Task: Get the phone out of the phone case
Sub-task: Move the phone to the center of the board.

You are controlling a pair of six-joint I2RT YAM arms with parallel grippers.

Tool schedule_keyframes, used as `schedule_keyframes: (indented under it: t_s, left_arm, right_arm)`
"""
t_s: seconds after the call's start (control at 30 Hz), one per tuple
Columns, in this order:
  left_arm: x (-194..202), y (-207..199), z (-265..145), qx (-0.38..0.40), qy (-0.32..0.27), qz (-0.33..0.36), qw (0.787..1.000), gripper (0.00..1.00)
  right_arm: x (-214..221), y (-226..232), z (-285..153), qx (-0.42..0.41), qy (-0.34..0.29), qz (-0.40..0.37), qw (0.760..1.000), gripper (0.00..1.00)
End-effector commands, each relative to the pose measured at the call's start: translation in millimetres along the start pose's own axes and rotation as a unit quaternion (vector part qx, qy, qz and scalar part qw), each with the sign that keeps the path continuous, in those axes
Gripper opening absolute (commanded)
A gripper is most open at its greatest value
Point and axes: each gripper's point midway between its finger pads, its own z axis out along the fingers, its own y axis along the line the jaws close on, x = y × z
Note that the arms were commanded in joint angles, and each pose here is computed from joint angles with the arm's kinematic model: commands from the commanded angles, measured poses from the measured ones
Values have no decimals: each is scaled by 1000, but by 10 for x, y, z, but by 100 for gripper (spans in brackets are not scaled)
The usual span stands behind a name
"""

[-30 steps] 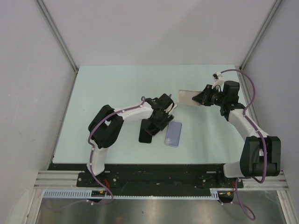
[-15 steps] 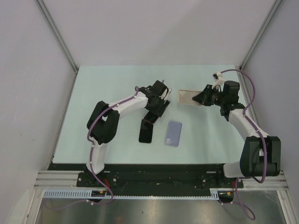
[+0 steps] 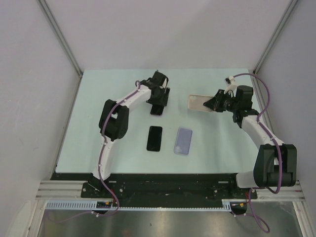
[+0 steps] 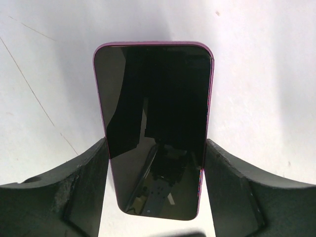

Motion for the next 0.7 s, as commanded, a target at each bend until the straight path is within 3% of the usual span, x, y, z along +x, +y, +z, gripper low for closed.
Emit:
schedule_keyframes:
  t_s: [0.0, 0.1, 0.23, 0.33, 0.37, 0.4, 0.67]
  left_arm:
    - [-446, 97, -5, -10, -50, -71, 996, 28]
    - [-601, 198, 52, -25, -67, -93, 993, 21]
    - [-710, 200, 116, -24, -79, -102, 991, 21]
    - [-727, 232, 179, -36, -83, -105, 990, 27]
    - [-714, 242, 216, -43, -82, -105, 990, 36]
    - [-709, 267, 242, -49, -82, -105, 990, 38]
    - [-764, 417, 410, -89, -96, -100, 986, 41]
  right_arm:
    - [-181, 42, -14, -3, -27, -20, 999, 0]
    - [-187, 41, -17, -1, -27, -22, 999, 0]
    - [-233, -35, -65, 7, -35, -20, 999, 0]
    - [-246, -32, -73, 7, -37, -21, 999, 0]
    - [-239, -31, -74, 7, -36, -20, 999, 0]
    - [-239, -32, -74, 7, -36, -21, 999, 0]
    - [-243, -18, -89, 6, -36, -19, 999, 0]
